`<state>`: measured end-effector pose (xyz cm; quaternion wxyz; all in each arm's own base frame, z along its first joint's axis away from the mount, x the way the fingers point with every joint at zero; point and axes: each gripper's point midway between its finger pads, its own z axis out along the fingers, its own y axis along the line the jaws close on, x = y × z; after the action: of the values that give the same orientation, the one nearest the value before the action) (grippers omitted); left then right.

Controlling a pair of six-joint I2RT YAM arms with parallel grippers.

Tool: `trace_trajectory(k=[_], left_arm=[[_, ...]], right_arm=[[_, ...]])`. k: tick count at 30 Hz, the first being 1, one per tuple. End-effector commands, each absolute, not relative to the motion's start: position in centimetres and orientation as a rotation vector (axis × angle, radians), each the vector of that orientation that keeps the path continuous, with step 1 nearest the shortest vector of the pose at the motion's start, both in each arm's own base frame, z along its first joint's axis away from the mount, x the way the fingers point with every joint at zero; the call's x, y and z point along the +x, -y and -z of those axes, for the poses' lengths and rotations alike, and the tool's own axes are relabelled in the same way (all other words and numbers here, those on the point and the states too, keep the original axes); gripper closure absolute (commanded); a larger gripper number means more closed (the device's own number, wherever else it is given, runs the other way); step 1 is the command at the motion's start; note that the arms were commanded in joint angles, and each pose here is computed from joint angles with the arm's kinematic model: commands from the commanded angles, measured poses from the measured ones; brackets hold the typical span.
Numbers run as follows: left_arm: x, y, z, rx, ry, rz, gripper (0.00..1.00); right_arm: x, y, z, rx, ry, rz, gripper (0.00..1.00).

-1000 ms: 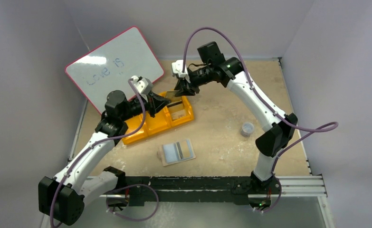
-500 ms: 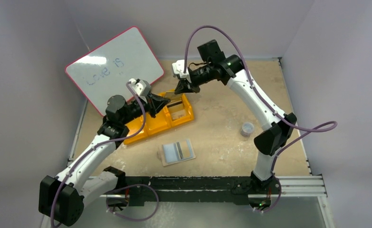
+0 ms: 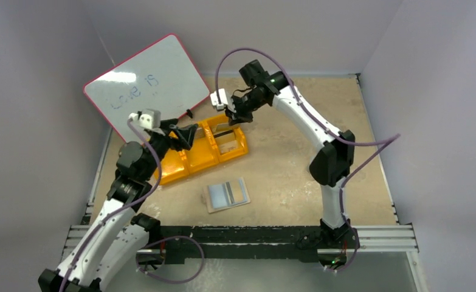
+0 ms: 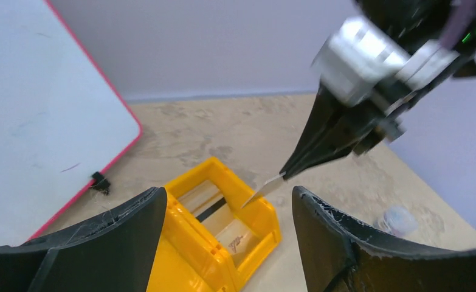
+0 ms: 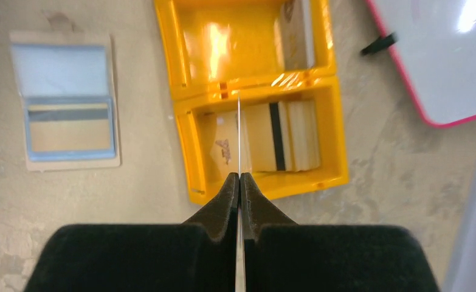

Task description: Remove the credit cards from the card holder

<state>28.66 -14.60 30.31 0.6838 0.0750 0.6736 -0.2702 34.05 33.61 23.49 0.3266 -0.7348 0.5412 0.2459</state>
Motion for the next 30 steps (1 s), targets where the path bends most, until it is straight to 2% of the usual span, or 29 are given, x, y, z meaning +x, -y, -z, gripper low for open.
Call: trace_trajectory(k=[1,9,30], left_arm=[[27.7,10.2,-29.5,-0.064,-1.532,0.477,0.24],[25.7,7.5,-29.1,-0.117,-1.564,0.378,0.21],[25.9,6.0,-30.3,-0.157,-1.565,0.291,0.21]], right_arm=[[34.9,-31.9,-19.3,-2.039,-1.509,-0.623,1.00],[37.3,-32.5,-17.2,-2.074,-1.519,-0.570,1.00],[39.3,-33.5,-11.9,-2.175,-1.497,-0.545,1.00]])
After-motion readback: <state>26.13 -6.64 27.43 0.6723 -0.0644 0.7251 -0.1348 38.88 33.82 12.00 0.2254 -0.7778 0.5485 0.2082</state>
